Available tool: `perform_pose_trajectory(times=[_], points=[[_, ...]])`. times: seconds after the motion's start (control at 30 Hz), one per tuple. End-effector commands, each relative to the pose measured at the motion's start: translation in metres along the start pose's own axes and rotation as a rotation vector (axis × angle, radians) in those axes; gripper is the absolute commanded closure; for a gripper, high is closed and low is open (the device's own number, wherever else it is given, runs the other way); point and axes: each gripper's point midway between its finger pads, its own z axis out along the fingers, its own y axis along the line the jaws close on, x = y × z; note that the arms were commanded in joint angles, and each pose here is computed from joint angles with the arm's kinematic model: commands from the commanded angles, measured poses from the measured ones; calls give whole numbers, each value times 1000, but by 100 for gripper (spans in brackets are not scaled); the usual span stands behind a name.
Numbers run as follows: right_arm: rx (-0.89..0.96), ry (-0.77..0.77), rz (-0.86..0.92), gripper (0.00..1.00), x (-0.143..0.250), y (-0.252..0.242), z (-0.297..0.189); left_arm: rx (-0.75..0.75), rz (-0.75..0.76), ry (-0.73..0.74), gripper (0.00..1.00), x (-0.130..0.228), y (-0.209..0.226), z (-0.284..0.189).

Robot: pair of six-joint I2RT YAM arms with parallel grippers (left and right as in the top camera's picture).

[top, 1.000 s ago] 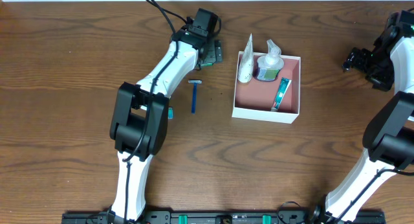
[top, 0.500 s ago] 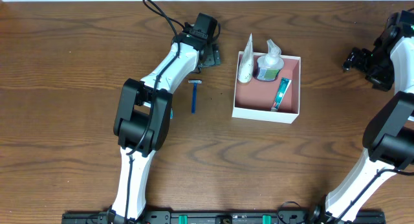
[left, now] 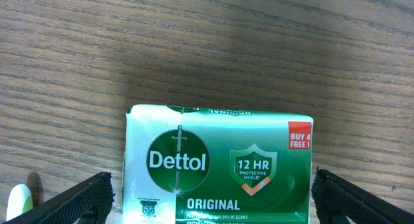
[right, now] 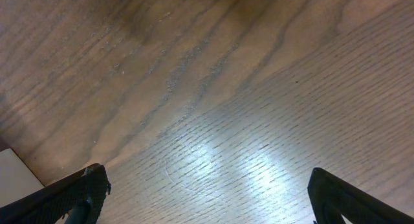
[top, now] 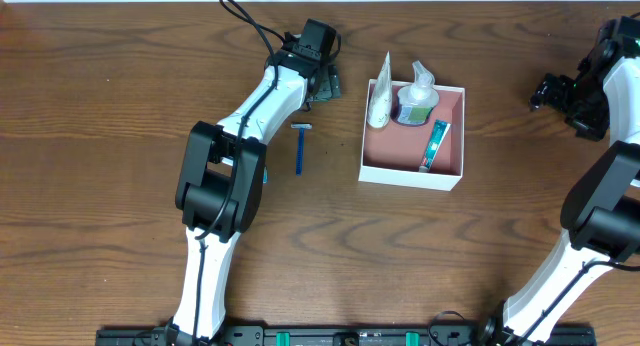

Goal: Pack container
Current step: 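Lower the left gripper onto the green Dettol soap bar and grasp it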

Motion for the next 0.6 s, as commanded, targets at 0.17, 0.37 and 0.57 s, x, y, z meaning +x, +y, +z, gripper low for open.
perform_pose_trajectory(times=[0.17,0.37,0.57], points=[[11,-5,17,1,-1,-5,-1,-39,-3,12,2,5,7,17],[11,-5,17,1,-1,-5,-1,-40,-2,14,2,6,7,18],[11,-5,17,1,-1,-5,-1,-38,21,10,2,5,7,18]])
